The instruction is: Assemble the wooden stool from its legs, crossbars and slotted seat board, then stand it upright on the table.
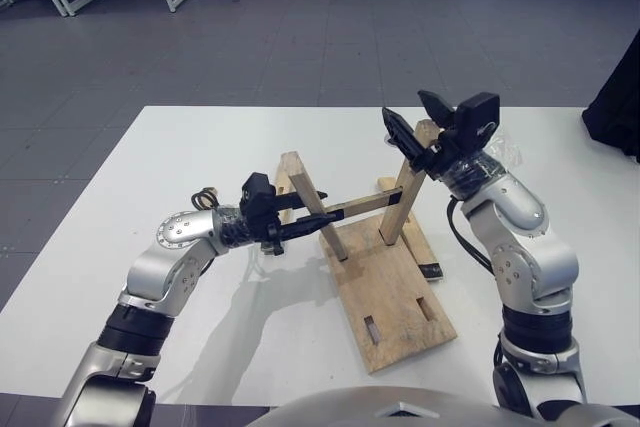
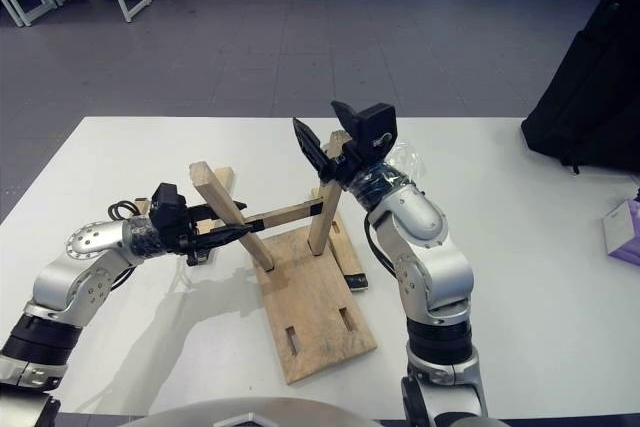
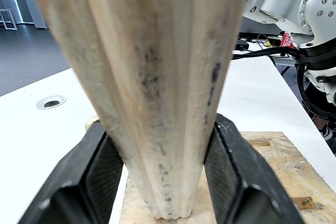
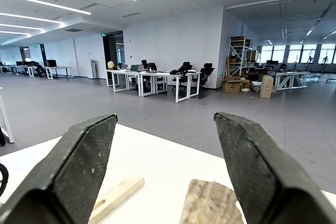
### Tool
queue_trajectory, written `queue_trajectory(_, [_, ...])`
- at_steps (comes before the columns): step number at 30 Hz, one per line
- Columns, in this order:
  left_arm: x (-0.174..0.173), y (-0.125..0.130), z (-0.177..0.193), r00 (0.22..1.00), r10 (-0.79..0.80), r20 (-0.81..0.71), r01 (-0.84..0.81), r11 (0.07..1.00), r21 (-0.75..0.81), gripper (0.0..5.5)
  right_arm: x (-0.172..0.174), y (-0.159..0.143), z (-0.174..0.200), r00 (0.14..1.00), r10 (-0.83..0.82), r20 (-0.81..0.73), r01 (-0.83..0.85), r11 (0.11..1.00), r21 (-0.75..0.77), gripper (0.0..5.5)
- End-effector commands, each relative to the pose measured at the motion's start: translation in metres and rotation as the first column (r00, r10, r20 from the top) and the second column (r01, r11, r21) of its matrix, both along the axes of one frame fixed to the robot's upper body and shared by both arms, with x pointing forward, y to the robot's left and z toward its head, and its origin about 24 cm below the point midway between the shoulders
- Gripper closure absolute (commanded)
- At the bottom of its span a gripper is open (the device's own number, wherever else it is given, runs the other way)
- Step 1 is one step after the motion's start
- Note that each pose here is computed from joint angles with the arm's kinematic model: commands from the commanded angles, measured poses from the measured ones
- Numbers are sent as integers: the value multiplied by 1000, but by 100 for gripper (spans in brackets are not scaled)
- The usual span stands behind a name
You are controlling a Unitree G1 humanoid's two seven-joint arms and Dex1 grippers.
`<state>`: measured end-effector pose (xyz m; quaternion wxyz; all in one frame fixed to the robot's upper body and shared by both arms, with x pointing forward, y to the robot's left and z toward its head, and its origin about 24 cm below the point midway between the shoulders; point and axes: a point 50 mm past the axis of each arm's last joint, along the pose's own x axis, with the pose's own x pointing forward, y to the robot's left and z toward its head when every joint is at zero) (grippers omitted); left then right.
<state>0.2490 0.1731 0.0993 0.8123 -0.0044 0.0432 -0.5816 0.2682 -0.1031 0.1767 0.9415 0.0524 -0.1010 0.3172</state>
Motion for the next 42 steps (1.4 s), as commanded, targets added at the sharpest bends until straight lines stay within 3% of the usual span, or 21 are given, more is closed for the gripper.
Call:
queue_trajectory(1, [-13,-18,-49,981,-70,-179,119,952,281,348,-24,54,-49,859,377,-346,-380,923,63,212])
queue_trajectory(12, [-7,-31,-53,981,-43,-187,87,968,234,348,-23,53,-54,843,390,-370,-410,912,27,212])
queue_trajectory(16, [-12,-23,-52,983,3,-183,33,981,193,348,-19,49,-53,864,362,-350,-389,921,-8,212])
queue_trajectory(23, [2,2,-37,976,198,-87,-183,970,161,348,11,14,-30,975,97,-198,-101,995,-12,212])
queue_trajectory(35, [13,13,-14,980,201,12,-198,956,216,348,19,0,1,996,41,-77,-37,998,46,212])
queue_trajectory(36, [14,14,-12,979,202,12,-200,956,215,311,21,-3,6,998,25,-59,-21,998,58,212])
queue_trajectory(42, [20,14,-4,975,220,46,-224,951,214,212,29,-22,30,998,-52,25,49,993,105,212])
